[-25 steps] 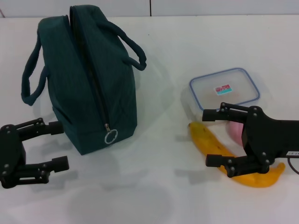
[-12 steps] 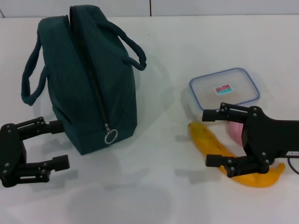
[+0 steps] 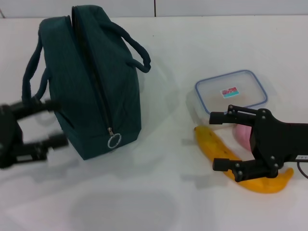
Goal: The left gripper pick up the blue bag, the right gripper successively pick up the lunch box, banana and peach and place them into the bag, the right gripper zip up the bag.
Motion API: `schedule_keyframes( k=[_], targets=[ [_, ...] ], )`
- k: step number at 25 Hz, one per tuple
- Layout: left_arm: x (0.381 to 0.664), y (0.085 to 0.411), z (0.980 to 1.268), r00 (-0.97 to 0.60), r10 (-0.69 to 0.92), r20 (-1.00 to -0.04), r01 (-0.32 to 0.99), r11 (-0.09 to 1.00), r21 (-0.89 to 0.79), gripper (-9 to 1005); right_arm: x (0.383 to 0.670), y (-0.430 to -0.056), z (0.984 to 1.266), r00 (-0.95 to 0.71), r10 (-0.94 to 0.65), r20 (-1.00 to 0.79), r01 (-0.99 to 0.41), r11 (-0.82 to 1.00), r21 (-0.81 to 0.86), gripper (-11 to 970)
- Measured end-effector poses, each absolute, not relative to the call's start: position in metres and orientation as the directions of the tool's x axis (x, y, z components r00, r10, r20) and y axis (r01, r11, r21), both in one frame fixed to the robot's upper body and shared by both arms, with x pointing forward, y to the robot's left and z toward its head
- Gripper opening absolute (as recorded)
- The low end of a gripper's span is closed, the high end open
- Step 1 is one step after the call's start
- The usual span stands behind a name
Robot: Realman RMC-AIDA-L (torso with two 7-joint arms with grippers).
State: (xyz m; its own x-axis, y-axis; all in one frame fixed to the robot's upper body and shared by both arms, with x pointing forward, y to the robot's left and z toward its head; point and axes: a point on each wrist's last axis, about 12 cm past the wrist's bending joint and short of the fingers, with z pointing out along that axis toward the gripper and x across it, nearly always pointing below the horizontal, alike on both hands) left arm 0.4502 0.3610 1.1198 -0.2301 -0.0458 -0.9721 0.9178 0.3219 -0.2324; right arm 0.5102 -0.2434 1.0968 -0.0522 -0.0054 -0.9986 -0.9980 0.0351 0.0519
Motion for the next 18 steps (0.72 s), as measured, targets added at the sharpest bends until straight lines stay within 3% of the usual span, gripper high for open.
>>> schedule_keyframes(
  k=[8,10,18],
  targets=[
    [0.478,0.381,1.144,-0.150,-0.204,-0.967,0.841,0.488,-0.234,888,0.511,-0.246,1.098,-0.047,0.018,-0.999,-0.997,0.063,0.048,886],
    [0.495,0.387,1.148,-0.184,-0.252,-0.950,0.774,0.558,-0.298,888,0.510,-0.247,1.098,-0.048,0.025,-0.999,-0.996,0.073,0.050,886],
    [0.542,0.387,1.152,-0.370,-0.251,-0.895,0.622,0.649,-0.439,888,0.506,-0.254,1.094,-0.051,0.039,-0.998,-0.992,0.111,0.055,886]
  ],
)
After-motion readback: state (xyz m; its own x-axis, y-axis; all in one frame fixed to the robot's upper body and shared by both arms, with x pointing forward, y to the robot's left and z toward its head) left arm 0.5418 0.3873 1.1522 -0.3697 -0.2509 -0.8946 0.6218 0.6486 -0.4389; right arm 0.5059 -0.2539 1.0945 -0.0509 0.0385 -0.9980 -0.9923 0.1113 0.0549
